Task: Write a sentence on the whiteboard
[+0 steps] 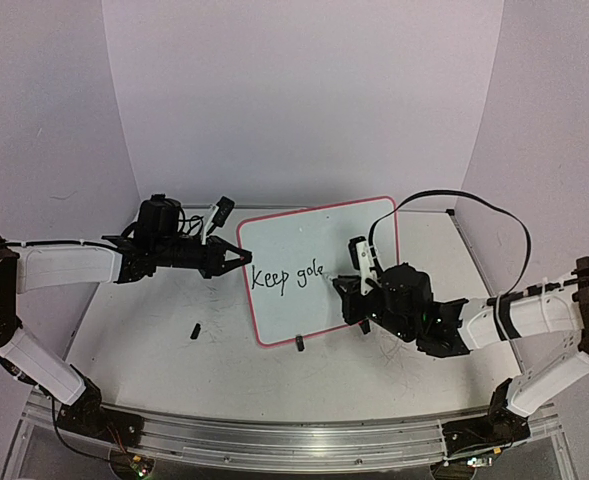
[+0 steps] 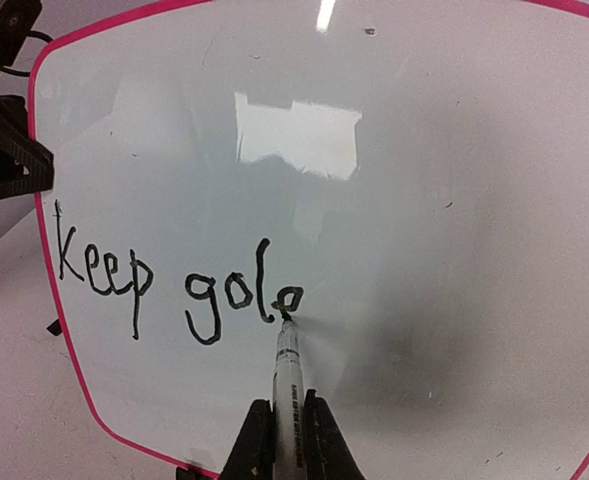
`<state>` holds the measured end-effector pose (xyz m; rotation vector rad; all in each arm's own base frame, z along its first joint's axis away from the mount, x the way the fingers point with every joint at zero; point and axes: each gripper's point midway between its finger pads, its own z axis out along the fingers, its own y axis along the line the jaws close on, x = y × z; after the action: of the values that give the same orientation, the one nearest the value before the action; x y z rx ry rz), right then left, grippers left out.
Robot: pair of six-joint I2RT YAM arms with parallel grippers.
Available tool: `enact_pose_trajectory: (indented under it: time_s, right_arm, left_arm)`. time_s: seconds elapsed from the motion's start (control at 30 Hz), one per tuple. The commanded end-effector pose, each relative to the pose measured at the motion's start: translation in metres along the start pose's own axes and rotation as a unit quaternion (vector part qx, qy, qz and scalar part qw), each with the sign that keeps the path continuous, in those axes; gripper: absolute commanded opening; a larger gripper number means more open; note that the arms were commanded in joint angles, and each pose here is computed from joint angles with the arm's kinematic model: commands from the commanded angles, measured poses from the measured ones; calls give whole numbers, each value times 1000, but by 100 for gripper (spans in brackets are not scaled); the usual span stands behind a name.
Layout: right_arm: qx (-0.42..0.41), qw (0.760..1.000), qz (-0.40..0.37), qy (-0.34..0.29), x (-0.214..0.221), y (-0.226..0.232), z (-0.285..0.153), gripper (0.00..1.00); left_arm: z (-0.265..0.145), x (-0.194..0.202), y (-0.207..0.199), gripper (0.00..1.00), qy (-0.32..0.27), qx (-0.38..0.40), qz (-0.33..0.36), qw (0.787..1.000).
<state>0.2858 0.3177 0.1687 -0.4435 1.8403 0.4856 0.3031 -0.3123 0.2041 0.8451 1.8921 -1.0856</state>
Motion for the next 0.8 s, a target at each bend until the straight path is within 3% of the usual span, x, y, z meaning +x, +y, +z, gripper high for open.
enact_pose_trajectory:
  time_s: [0.0, 0.27, 0.43, 0.77]
  right_arm:
    - [17, 1000, 5, 0, -2, -9, -5, 0]
    - [26, 1000, 4, -7, -6, -13, -9, 0]
    - [-23, 998, 6, -61, -33, -2, -29, 0]
    - [13, 998, 5, -69, -43, -11, -13, 0]
  left_arm:
    - [-7, -18, 23, 0, -20, -71, 52, 996]
    - [-7, -17, 24, 0, -20, -72, 52, 996]
    - [-8, -17, 23, 0, -20, -72, 52, 996]
    - [-8, -18, 23, 0, -21, -72, 52, 996]
